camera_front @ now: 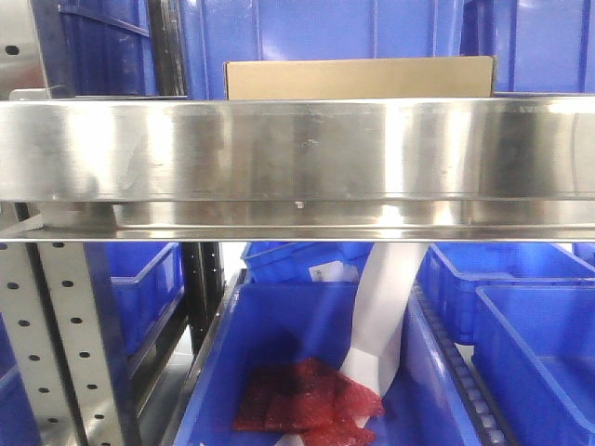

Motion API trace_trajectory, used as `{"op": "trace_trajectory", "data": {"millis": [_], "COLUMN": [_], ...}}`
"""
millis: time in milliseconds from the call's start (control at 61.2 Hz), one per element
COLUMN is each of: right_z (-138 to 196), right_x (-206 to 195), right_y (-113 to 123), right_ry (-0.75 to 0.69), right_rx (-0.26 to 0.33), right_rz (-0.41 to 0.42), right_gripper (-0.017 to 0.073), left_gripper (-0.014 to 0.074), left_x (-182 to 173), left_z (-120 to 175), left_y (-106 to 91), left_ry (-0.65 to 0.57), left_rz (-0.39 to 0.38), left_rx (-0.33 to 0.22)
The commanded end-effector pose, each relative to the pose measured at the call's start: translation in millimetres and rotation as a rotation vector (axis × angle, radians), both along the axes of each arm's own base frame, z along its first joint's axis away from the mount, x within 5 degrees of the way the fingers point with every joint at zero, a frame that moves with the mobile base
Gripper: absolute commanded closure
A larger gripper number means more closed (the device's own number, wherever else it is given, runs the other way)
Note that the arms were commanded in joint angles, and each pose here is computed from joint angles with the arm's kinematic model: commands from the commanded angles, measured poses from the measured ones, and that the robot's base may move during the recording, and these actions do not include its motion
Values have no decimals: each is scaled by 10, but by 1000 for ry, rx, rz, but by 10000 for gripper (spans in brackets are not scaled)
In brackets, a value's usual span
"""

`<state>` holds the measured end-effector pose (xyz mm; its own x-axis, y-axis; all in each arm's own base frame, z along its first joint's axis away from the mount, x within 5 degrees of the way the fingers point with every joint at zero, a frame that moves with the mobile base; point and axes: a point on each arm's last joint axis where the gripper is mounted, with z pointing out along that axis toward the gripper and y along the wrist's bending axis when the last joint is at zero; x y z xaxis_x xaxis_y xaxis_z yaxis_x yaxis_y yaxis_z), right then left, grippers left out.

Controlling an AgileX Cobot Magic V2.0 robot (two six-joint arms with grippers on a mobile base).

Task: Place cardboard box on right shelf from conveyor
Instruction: 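Open the right gripper and release the box on the shelf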

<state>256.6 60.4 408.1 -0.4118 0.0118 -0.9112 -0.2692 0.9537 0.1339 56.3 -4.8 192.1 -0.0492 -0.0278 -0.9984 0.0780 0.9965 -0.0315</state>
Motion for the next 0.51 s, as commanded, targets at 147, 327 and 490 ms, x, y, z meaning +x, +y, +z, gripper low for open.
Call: {"op": "trace_trajectory", "data": {"millis": [147, 327, 490], "right_z": [184, -136, -518], "right_x": [-493, -935, -1416], "right_y": [-176, -302, -414], "right_ry": [-254, -382, -486], "right_rx": [86, 111, 130], "right_rz": [-80, -136, -167], "right_gripper": [509, 509, 509], "left_gripper": [710, 710, 710], "left_x": [-1, -1, -1], "left_z": [59, 59, 59], "left_y": [5, 5, 5], "left_ry": [-83, -83, -83], "left_rz": [6, 6, 6], "left_rx": [-12, -12, -12]}}
